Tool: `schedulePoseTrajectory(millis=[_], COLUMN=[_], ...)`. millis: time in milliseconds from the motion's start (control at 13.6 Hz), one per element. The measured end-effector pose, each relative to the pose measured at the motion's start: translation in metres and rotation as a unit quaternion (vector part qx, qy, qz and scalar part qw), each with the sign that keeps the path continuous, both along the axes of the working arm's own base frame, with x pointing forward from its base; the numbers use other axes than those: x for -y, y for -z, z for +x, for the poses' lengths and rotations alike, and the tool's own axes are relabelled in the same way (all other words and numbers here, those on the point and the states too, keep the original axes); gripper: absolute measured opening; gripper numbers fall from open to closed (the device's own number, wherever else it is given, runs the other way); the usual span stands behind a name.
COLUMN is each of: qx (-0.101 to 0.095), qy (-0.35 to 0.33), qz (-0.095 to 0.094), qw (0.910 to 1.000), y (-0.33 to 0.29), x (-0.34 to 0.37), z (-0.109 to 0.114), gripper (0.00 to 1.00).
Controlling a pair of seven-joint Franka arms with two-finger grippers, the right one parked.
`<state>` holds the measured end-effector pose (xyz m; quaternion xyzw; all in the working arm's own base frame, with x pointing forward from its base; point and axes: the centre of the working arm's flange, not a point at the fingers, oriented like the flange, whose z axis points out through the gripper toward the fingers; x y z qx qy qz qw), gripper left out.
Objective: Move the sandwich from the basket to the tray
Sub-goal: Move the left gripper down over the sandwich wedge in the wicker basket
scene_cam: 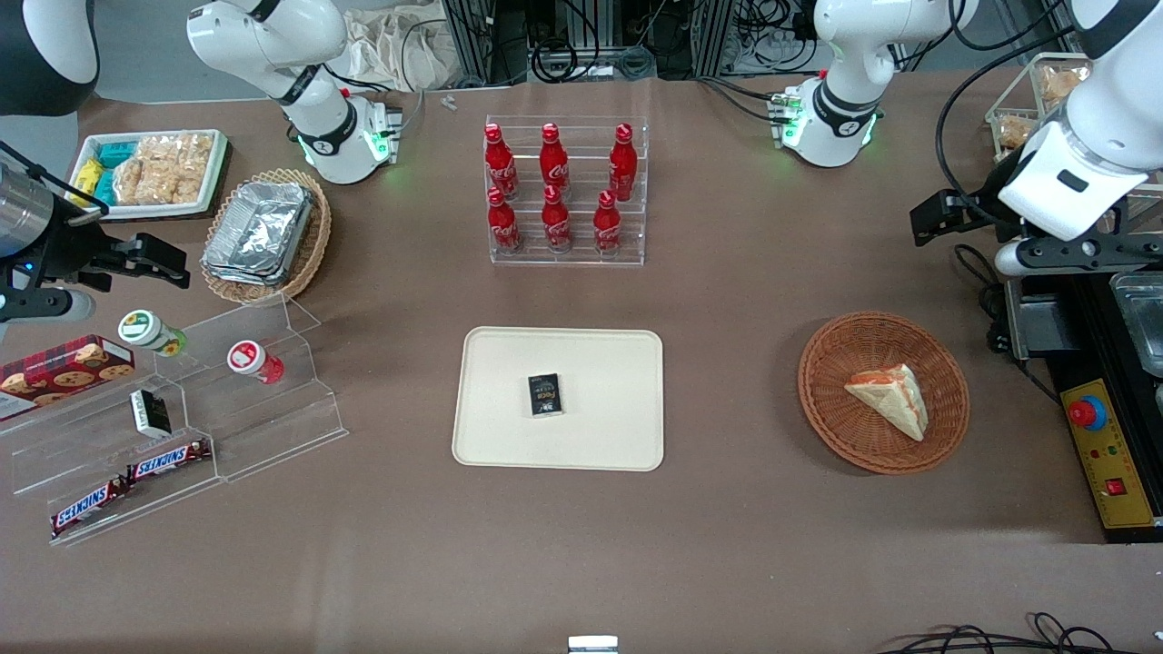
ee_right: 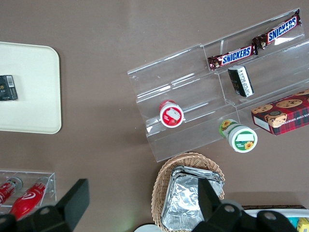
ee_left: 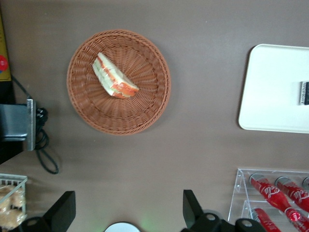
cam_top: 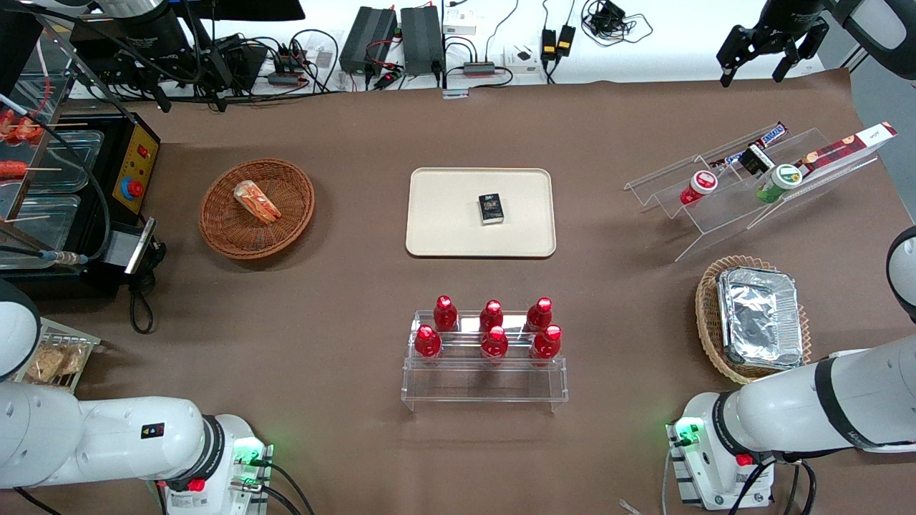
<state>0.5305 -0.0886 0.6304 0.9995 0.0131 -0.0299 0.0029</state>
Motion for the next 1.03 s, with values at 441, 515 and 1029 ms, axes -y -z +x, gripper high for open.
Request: schedulePoseTrajectory(millis=[441,515,1029], qx=[-0.019,-0.032,-0.02], qy=[-0.076,-0.106,-0.335], qz=[0.022,0.024,0.024], qw=[0.9967,0.9935,0.9417], y=[0.01,0.025,0.226], x=[-0.022,-0.035,-0.105], z=[0.01,0.017,0.055], gripper=[1.0,1.0,1.0])
